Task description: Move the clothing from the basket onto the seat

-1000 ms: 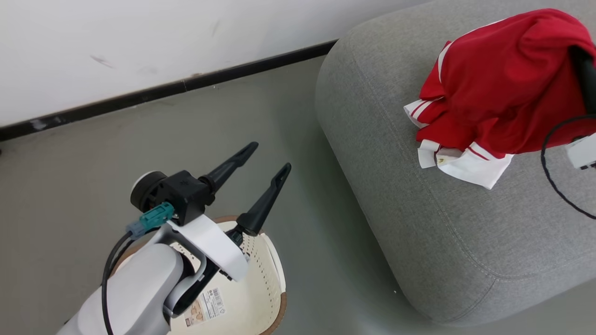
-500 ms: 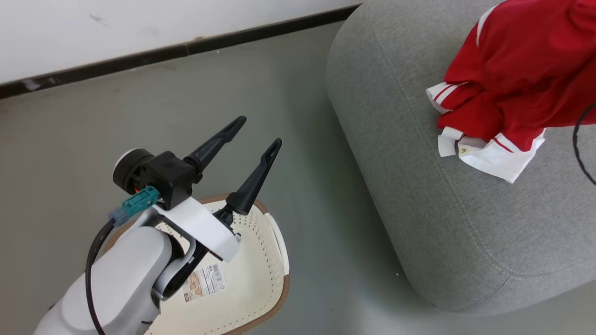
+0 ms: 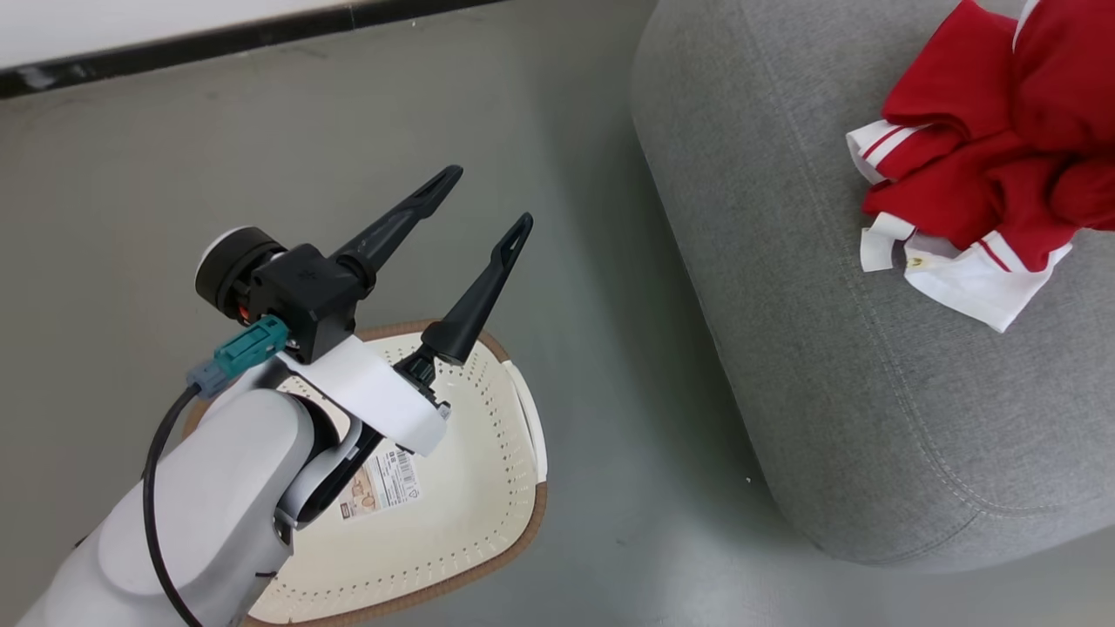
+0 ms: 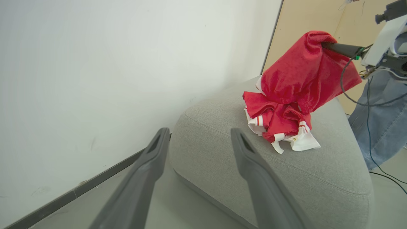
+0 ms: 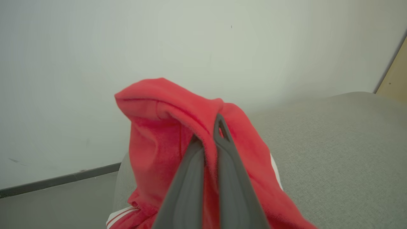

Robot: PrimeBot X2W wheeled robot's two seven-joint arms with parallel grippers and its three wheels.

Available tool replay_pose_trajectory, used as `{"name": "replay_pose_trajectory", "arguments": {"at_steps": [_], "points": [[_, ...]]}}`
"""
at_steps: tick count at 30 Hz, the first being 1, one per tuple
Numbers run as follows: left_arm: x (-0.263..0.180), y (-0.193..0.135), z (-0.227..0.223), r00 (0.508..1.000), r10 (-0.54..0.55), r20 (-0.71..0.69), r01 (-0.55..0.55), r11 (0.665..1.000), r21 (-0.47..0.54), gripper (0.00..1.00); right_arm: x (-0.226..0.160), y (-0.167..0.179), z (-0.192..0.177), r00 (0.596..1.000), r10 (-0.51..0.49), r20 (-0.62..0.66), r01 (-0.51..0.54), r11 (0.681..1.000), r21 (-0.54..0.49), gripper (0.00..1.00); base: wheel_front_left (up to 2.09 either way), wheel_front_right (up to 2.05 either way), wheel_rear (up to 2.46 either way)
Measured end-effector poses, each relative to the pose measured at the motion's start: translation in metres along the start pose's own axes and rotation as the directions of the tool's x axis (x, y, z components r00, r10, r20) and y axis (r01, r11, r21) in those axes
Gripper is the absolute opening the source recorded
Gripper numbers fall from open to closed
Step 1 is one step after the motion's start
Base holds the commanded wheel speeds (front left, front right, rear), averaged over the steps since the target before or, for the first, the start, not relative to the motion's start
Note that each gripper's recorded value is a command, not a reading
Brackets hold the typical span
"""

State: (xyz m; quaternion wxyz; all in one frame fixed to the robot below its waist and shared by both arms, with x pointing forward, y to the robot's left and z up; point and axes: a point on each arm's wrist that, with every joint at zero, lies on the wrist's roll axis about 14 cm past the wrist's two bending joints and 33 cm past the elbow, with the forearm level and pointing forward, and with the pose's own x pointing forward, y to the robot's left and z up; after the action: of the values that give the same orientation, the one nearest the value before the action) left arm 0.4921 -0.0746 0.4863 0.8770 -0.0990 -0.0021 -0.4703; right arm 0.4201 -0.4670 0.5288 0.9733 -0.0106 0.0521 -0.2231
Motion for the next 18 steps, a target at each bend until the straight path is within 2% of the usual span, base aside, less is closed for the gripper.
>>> {"name": "replay_pose_trajectory", "arguments": {"at_steps": [9,18], "points": [[0.003,0.013,-0.010,1.000,0.008,-0.006,-0.008,1.000,-0.010,1.00,0.005,0.021,-0.057,0.993,-0.007,-0.114,0.015,0.997,0.070,0.00,0.00,0.00,0.00],[0.006,0.025,-0.019,1.000,0.016,-0.005,-0.016,1.000,-0.015,1.00,0.006,0.031,-0.095,0.979,-0.005,-0.205,0.020,0.997,0.070,0.00,0.00,0.00,0.00]]}}
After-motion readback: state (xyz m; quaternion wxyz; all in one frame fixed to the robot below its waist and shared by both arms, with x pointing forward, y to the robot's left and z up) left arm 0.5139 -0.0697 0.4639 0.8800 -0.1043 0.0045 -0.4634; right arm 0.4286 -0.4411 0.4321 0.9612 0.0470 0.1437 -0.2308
